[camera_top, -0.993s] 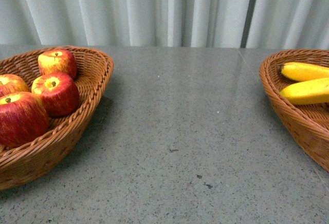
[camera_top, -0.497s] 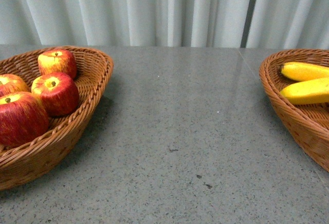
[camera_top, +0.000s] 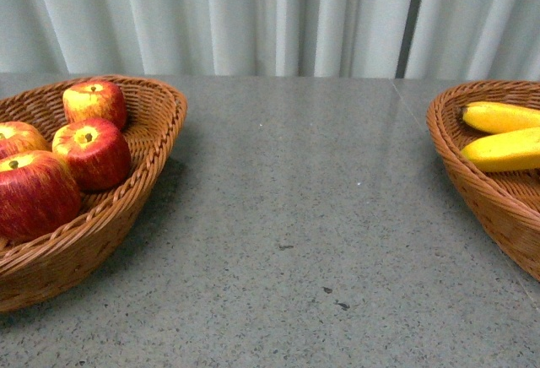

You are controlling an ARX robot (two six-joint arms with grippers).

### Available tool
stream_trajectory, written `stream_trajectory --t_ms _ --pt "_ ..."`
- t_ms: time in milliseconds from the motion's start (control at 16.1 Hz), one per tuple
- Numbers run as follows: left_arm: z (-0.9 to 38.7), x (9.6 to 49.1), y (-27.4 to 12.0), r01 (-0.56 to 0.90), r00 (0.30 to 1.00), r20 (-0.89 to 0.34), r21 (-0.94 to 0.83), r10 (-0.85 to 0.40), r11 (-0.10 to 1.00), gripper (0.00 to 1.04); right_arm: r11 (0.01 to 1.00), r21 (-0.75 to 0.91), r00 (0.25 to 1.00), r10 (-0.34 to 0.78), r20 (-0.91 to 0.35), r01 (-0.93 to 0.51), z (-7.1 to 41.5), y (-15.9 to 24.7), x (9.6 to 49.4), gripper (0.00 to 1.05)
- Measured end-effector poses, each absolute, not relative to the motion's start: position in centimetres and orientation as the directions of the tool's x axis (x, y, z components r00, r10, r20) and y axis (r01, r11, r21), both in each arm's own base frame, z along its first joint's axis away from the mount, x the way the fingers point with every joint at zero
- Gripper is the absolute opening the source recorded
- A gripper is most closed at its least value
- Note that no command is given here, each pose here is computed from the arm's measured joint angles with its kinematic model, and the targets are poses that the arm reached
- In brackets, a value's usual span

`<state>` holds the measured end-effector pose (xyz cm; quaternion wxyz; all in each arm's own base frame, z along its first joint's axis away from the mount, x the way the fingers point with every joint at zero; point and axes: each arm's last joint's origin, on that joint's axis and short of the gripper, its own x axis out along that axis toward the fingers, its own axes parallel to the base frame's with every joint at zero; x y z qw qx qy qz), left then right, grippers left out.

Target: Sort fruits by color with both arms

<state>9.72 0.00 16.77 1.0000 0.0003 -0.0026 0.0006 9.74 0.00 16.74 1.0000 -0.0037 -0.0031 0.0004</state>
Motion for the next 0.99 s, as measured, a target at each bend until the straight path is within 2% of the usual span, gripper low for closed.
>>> stream_trajectory --t_ms 434,497,559,683,807,993 --pt "16.77 9.72 -0.01 0.001 1.0 0.005 0.001 -0.001 1.0 0.98 1.0 -0.007 1.0 0.0 0.006 0.0 16.73 0.0 9.71 0.02" --pt "16.77 9.72 -0.01 0.001 1.0 0.005 0.001 -0.001 1.0 0.98 1.0 -0.007 1.0 0.0 0.006 0.0 16.73 0.0 9.71 0.28" --pt "16.77 9.72 -0.01 0.001 1.0 0.005 0.001 -0.001 1.0 0.98 1.0 -0.007 1.0 0.0 0.006 0.0 16.73 0.0 9.71 0.59" --pt "16.77 9.72 -0.01 0.001 1.0 0.005 0.001 -0.001 1.0 0.98 1.0 -0.007 1.0 0.0 0.007 0.0 16.74 0.0 9.7 0.85" --pt "16.77 9.72 -0.01 0.001 1.0 0.005 0.001 -0.001 1.0 0.98 1.0 -0.007 1.0 0.0 0.006 0.0 16.73 0.0 9.71 1.0" --pt "16.77 9.72 -0.01 0.001 1.0 0.005 0.001 -0.001 1.0 0.98 1.0 -0.007 1.0 0.0 0.006 0.0 16.73 0.0 9.71 0.98"
